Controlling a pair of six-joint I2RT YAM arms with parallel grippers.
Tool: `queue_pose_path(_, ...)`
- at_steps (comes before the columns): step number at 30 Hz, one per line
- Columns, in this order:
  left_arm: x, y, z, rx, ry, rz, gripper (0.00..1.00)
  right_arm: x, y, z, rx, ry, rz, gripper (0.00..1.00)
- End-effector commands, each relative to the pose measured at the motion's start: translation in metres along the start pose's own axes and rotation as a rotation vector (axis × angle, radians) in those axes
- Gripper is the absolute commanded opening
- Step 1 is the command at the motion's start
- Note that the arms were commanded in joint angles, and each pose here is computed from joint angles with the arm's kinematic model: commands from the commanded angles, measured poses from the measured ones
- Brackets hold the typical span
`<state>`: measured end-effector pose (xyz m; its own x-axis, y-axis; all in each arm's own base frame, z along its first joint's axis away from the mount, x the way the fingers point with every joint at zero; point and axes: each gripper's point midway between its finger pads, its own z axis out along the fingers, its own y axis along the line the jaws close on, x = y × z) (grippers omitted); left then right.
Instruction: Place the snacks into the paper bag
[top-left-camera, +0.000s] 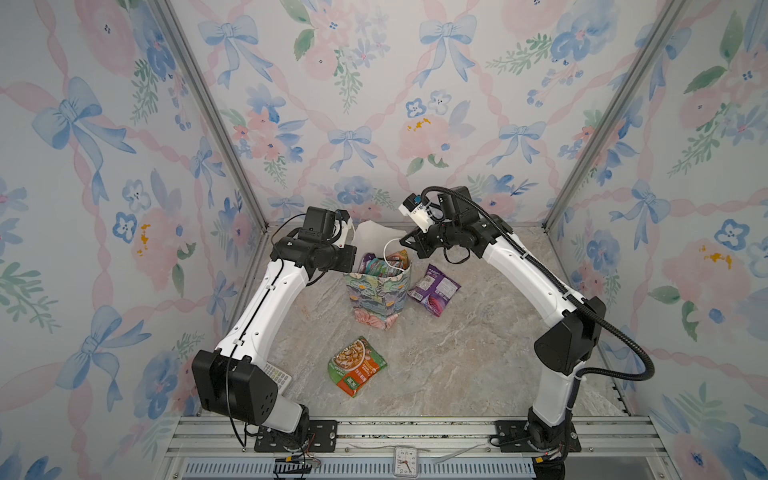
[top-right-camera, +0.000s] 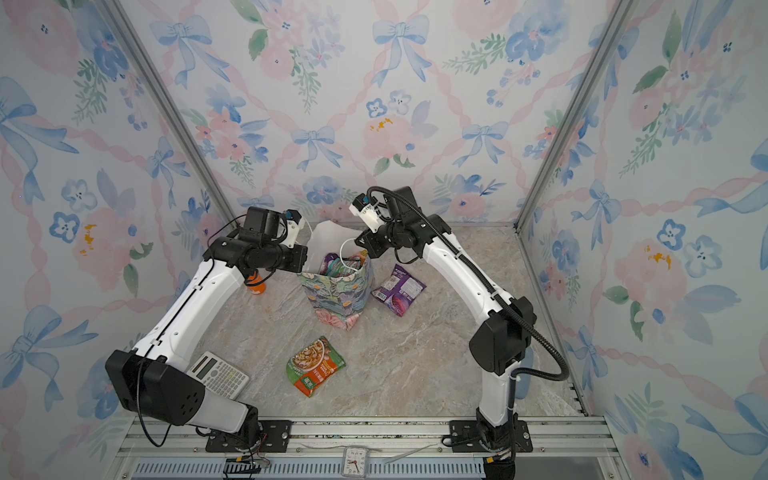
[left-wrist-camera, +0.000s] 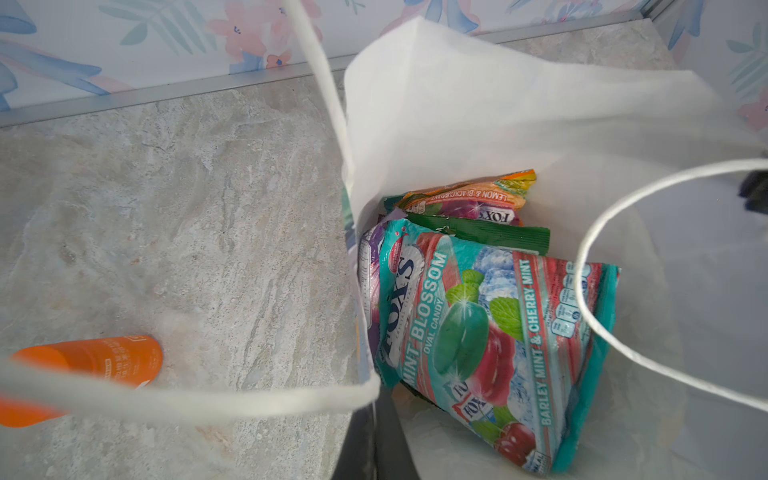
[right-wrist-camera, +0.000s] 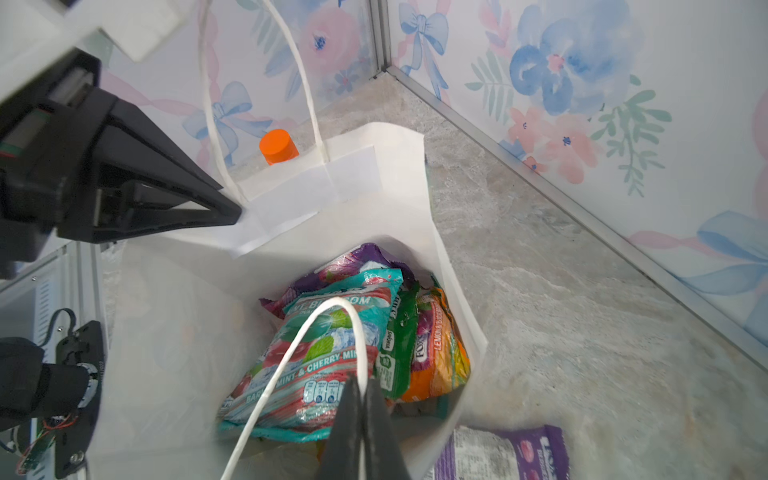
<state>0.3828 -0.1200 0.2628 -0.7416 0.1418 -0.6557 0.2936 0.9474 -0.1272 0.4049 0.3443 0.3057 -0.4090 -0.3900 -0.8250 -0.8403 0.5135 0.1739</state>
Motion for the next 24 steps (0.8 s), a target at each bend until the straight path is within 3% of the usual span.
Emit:
queue_pose_path(1,-0.009,0.002,-0.014,0.006,-0.058,0.001,0.0,-0.048,0.024,-0.026,-0.12,-0.187,-0.008,0.0)
queue_pose_path(14,-0.02,0.025,-0.025,-0.091,-0.097,-0.01,0.0,-0.096,0.037,-0.047,-0.318,-0.411,0.024,0.0)
queue_pose_path(24,-0.036,0.05,-0.043,-0.213,-0.153,-0.026,0.0,-0.099,0.039,-0.037,-0.409,-0.491,0.02,0.09)
